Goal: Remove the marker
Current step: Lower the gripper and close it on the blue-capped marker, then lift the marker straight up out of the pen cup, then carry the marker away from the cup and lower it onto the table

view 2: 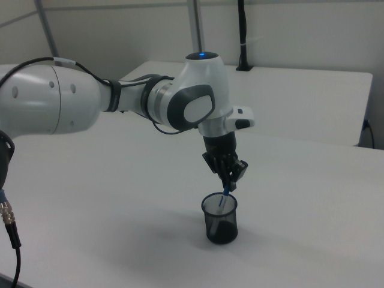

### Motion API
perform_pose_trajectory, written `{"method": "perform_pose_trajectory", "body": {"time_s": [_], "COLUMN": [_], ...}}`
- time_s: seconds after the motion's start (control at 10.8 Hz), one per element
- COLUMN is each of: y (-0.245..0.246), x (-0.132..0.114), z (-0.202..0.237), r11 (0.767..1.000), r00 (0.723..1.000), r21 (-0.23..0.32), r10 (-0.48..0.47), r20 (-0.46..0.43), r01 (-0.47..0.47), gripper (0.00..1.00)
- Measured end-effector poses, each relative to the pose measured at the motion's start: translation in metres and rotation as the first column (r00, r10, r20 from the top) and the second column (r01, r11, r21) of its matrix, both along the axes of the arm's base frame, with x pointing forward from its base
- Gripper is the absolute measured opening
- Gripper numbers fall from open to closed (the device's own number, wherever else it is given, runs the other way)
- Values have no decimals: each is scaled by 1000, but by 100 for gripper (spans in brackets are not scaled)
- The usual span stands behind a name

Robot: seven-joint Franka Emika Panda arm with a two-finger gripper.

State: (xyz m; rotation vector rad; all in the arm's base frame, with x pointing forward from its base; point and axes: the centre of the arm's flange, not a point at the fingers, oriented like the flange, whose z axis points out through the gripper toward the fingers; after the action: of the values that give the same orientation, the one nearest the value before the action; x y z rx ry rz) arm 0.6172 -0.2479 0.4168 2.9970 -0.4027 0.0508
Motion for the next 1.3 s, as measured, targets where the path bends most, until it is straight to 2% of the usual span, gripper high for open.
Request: {"method": "perform_pose_trajectory", "body": {"time_s": [0.37,0.74,0.93,1.2,1.3], "y": [-2,4,31,74,94], "x": [-2,-12,-7,4,4], "z": [12,69,93,134,144], "r11": [1000,1000,1000,999,999], "r00": [1000,999,999,994,994], "r21": [-4,-18,-12,-24,-20], "r10": [-4,-7,27,24,39], "r20": [10,45,33,103,101], "r01": [4,8,-27,-21,-37], "gripper": [18,18,18,18,18]}}
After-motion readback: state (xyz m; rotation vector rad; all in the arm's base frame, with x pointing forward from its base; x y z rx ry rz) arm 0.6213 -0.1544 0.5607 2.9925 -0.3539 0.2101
